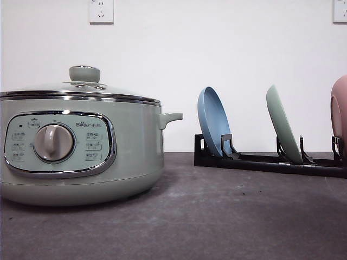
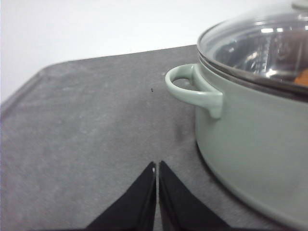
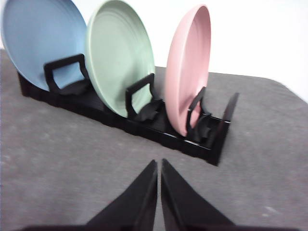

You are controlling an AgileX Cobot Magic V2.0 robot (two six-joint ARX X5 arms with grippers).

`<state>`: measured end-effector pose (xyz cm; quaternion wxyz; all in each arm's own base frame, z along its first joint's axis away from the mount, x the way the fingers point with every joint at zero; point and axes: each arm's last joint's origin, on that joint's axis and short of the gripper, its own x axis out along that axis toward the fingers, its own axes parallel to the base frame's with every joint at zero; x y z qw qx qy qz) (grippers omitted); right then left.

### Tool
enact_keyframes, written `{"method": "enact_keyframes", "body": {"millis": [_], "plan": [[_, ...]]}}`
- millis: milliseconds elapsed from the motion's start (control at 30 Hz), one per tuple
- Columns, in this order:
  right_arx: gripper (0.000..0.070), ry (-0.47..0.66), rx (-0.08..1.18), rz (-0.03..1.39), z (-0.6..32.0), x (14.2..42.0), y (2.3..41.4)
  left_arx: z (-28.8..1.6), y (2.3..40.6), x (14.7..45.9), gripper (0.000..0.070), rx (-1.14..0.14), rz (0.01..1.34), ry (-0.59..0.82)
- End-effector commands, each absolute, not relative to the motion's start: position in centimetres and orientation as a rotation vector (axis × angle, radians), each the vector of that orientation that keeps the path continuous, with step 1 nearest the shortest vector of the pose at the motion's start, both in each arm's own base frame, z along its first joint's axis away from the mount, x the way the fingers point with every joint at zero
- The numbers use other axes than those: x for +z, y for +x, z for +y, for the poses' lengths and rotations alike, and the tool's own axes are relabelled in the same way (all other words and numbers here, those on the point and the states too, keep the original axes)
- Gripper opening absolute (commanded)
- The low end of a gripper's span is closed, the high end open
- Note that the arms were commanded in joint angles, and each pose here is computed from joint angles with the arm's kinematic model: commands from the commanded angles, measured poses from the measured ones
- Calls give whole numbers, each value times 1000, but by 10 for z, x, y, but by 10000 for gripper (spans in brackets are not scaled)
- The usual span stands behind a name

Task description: Transfer potato from steamer to green plate

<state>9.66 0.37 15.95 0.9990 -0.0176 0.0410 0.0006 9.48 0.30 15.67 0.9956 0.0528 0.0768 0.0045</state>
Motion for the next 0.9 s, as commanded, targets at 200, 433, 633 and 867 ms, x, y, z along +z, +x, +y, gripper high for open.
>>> {"method": "enact_keyframes", "body": {"millis": [200, 433, 633, 867], "plan": [[0, 188, 48, 90, 5, 158, 97, 3, 96, 149, 0, 43, 175, -267], [0, 290, 67, 86, 6, 162, 96, 3, 94, 157, 0, 43, 156, -403], [0, 314, 67, 66, 6, 183, 91, 2, 88, 183, 1, 24, 116, -418], [0, 316, 79, 7, 5, 229, 81, 2, 81, 225, 1, 4, 78, -416]]}}
